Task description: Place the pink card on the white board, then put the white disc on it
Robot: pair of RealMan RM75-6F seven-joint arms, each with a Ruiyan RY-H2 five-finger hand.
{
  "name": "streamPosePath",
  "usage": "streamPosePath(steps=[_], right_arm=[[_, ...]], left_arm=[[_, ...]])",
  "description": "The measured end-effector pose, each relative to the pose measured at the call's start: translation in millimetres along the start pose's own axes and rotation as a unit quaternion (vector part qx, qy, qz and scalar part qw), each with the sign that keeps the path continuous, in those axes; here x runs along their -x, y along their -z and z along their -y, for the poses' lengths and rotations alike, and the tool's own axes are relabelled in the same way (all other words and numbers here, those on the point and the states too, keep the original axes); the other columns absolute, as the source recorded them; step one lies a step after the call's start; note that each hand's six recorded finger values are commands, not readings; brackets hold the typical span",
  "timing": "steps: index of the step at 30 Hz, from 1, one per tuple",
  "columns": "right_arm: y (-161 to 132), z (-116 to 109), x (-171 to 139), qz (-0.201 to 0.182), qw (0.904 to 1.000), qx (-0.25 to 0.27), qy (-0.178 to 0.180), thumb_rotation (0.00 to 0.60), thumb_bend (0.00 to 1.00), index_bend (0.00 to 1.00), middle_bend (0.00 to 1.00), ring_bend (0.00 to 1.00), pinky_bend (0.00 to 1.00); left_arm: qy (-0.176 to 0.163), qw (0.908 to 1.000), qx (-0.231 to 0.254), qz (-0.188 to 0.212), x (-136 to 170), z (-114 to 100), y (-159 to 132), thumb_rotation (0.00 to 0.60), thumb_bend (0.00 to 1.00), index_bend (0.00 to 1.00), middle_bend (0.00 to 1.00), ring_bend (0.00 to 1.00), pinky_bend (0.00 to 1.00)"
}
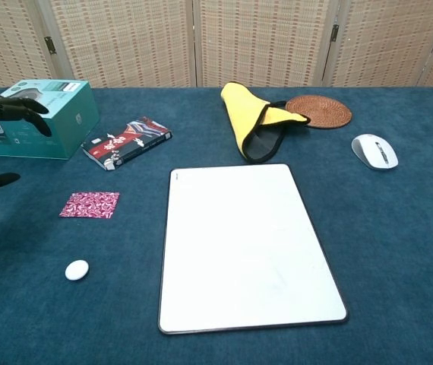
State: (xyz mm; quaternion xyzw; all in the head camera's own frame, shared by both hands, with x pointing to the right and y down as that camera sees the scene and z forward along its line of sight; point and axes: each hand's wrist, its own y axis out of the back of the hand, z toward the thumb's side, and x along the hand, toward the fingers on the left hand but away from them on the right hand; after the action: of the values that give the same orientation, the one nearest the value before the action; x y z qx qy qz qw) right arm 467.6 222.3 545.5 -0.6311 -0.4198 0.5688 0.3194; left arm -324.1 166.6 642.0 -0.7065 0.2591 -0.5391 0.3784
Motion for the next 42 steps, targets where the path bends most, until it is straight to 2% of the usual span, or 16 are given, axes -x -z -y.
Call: streamPosePath(steps=[11, 17, 29, 42], right_arm=[[2.5, 1.3, 0.5, 0.002, 1.0, -0.001, -0.004, 0.6, 0.37, 0.03, 0.09, 0.13, 0.02], [5.9, 2.8, 0.0, 0.008, 0.9999, 0.0, -0.006, 0.6, 0.37, 0.03, 0.09, 0.13, 0.02], [9.7, 3.6, 0.0, 0.015, 0.9999, -0.001, -0.008, 0.6, 0.37, 0.03, 0.09, 0.13, 0.02], [10.6, 6.0, 1.6, 0.015, 0.9998, 0.0, -0.011, 0.6, 0.37, 0.03, 0.09, 0.13, 0.02]], left_arm=[[0.062, 0.998, -0.009, 0.003, -39.0, 32.6, -23.7, 0.6, 0.38, 0.27, 0.1, 0.09, 0.0], [0.085, 0.9963, -0.014, -0.001, -54.0, 48.0, -34.0, 0.6, 0.38, 0.27, 0.1, 0.08, 0.0], [0.104, 0.9943, -0.021, -0.013, -66.1, 66.3, -39.2, 0.6, 0.37, 0.29, 0.1, 0.08, 0.0], [0.116, 0.9927, -0.021, -0.027, -66.7, 73.5, -35.6, 0.6, 0.37, 0.29, 0.1, 0.08, 0.0]])
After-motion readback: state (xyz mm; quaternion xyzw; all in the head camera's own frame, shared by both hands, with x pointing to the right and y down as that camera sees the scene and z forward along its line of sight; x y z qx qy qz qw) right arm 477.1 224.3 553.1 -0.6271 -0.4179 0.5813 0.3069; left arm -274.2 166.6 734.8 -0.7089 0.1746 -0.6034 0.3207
